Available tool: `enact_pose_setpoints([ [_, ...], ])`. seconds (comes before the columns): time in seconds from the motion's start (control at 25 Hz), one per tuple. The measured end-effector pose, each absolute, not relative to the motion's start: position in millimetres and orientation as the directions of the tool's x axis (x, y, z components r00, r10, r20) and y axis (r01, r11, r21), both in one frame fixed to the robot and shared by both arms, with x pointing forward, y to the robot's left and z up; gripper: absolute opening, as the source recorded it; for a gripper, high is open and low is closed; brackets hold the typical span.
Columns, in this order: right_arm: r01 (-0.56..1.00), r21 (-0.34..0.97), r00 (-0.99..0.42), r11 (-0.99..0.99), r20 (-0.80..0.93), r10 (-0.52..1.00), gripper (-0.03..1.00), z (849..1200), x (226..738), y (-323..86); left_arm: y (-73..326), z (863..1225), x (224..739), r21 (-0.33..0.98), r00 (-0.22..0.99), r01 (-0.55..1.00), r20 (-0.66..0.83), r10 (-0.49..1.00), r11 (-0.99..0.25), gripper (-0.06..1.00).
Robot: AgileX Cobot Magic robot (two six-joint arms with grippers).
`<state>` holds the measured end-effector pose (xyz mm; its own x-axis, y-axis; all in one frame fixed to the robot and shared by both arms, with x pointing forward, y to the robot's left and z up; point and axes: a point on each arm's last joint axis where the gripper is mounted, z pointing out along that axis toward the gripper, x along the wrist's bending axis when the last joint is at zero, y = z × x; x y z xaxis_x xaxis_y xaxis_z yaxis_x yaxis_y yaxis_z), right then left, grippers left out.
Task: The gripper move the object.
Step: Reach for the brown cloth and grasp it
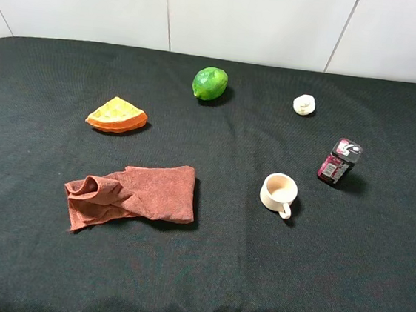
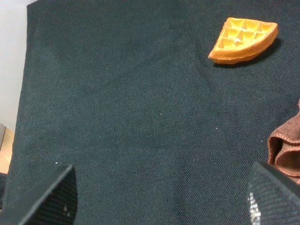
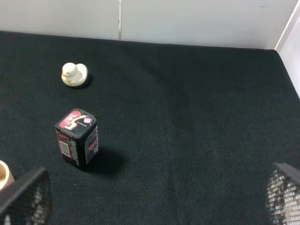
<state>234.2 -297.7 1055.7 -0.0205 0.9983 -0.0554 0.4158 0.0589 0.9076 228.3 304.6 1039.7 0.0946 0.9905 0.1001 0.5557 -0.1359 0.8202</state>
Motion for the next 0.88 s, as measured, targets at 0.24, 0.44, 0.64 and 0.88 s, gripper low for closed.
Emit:
enact_pose_setpoints([
  [0.24,0.416,0.908,-0.021,0.059,-0.055,0.998,0.69,1055.7,234.2,-297.7,304.6,1039.7,228.3,0.820,0.095,0.556,0.100,0.990,-0.136,0.79],
  [0.44,0.416,0.908,-0.021,0.059,-0.055,0.998,0.69,1055.7,234.2,-297.7,304.6,1039.7,228.3,0.820,0.095,0.556,0.100,0.990,-0.136,0.79],
  [0.64,0.416,0.908,-0.021,0.059,-0.055,0.998,0.69,1055.7,234.2,-297.7,304.6,1039.7,228.3,0.820,0.095,0.556,0.100,0.990,-0.136,0.79],
  [0.88,0.416,0.908,-0.021,0.059,-0.055,0.998,0.69,1055.7,234.2,-297.7,304.6,1039.7,228.3,0.820,0.095,0.556,0.100,0.990,-0.136,0.79],
])
